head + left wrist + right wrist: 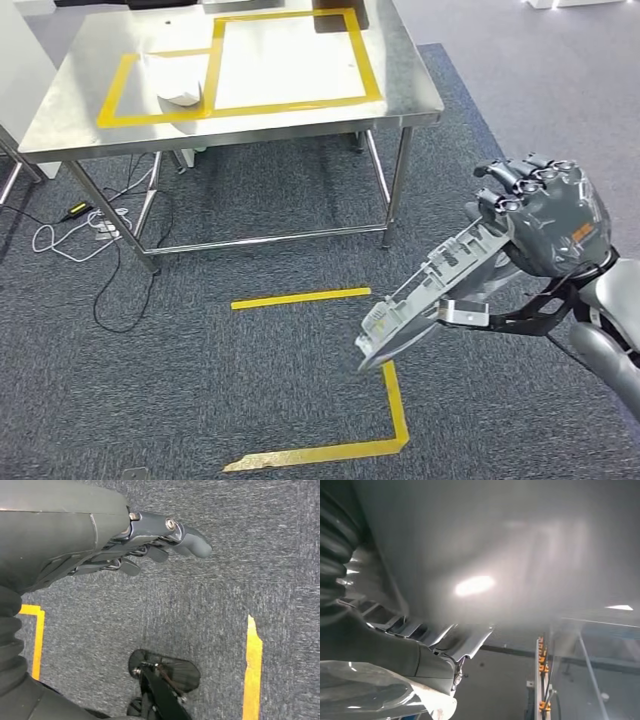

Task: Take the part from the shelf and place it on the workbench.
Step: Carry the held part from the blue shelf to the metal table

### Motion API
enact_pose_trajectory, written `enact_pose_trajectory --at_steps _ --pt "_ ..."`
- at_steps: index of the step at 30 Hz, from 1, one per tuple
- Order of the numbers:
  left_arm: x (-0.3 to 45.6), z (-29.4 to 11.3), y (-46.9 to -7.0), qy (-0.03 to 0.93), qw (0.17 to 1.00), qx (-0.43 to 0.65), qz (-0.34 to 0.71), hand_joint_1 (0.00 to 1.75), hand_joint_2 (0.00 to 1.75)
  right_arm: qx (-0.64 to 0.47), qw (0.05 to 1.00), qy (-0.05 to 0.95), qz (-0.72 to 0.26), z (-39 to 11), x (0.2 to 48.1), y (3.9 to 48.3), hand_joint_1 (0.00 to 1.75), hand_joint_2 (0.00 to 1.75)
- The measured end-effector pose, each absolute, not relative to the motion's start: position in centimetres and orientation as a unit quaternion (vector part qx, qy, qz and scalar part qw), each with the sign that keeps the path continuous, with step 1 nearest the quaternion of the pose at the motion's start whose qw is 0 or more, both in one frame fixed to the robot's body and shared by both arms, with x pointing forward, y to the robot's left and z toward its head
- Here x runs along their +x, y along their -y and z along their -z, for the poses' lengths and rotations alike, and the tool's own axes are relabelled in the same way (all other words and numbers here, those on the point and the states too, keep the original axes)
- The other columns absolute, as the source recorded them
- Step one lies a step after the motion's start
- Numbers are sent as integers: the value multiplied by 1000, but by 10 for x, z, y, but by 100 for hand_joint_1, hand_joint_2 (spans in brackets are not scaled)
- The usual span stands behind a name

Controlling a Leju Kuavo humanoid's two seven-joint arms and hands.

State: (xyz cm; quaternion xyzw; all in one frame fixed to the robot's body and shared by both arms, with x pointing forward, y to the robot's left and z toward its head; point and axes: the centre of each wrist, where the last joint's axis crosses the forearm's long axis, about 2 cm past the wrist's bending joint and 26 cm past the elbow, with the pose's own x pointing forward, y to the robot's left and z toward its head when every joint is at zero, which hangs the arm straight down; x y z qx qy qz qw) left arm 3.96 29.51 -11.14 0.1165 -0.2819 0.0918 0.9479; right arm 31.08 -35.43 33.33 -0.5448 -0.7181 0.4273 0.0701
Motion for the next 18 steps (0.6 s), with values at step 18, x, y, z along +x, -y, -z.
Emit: enact_pose_trajectory --at_steps 18 --pt "37 112 -295 281 948 115 -96 0 175 -548 73 713 -431 -333 309 359 175 175"
